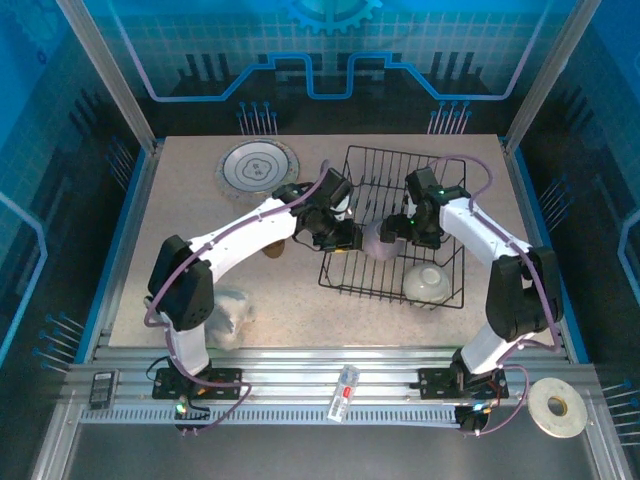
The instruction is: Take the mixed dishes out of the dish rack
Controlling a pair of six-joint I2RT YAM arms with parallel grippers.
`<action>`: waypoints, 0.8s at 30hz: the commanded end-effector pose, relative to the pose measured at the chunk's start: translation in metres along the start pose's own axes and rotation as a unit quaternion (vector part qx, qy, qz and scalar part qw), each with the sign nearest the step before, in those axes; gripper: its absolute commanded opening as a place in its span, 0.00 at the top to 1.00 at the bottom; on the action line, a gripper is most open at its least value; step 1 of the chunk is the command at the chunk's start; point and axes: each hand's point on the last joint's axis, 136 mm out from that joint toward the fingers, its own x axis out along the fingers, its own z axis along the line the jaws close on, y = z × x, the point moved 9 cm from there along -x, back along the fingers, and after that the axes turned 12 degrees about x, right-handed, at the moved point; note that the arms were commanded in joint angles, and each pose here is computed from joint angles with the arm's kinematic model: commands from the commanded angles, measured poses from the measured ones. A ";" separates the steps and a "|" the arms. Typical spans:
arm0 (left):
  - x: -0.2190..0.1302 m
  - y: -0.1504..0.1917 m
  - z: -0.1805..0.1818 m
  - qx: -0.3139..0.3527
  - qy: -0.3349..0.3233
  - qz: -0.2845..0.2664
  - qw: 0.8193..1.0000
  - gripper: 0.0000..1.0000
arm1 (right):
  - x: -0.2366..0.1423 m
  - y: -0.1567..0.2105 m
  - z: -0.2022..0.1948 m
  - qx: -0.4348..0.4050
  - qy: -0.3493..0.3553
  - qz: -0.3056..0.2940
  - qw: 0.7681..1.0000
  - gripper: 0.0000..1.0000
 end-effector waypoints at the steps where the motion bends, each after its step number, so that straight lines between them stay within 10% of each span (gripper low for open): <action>1: 0.001 -0.003 -0.003 -0.006 -0.008 0.007 1.000 0.69 | 0.002 -0.010 -0.004 -0.004 0.022 -0.009 1.000 0.11; 24: 0.023 -0.001 0.008 -0.011 -0.029 0.036 0.999 0.71 | 0.005 -0.039 -0.003 0.020 -0.008 -0.001 1.000 0.13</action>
